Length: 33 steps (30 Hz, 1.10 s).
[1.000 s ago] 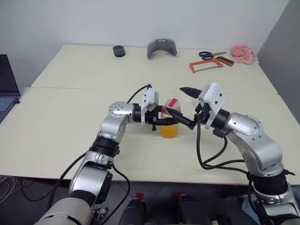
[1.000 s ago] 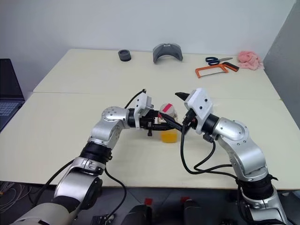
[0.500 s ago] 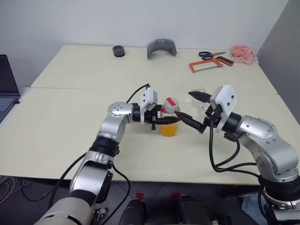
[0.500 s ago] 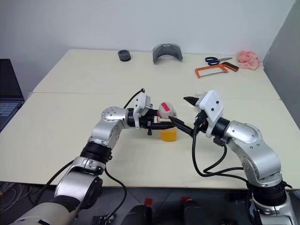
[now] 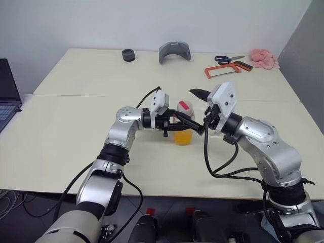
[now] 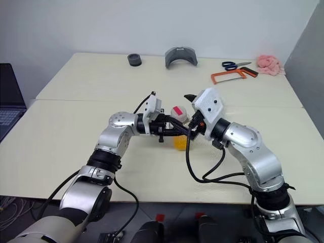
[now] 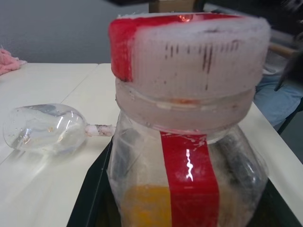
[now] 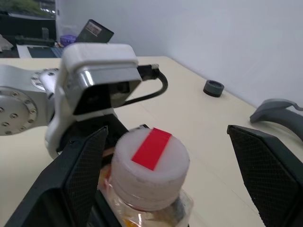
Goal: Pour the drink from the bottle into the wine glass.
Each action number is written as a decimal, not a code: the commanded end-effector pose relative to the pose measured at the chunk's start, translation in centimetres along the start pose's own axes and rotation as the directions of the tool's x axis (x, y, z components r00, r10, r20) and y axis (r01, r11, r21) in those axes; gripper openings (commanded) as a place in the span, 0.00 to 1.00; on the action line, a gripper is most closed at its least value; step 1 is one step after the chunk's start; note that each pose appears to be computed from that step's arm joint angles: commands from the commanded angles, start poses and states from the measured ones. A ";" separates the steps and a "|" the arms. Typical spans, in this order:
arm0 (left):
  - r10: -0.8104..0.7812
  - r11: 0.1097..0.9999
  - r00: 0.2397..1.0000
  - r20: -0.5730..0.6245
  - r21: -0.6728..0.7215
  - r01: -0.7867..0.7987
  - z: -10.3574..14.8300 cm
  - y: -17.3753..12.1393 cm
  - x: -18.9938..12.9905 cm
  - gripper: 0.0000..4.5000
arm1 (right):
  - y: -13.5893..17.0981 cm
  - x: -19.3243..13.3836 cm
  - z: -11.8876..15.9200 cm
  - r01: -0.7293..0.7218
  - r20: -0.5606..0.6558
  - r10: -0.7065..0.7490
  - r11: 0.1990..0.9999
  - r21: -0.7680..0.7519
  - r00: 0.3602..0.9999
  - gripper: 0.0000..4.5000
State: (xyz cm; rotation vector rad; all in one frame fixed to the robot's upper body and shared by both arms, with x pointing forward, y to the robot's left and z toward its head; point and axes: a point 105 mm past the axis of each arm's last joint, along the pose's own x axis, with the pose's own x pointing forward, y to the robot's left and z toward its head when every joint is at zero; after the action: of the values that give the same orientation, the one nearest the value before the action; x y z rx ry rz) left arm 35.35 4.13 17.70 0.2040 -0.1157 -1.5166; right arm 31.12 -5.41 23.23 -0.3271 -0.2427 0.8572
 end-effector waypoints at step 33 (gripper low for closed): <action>0.009 0.999 1.000 0.027 0.051 -0.010 1.7 0.6 -0.6 0.38 | -1.2 -2.1 0.6 0.045 0.008 -0.046 0.997 0.067 0.999 0.96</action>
State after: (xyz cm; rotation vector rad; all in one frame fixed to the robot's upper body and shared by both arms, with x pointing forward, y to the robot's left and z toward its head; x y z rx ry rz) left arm 35.46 4.47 17.67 0.2039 -0.0992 -1.5105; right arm 30.67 -6.86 22.55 -0.2482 -0.1677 0.8557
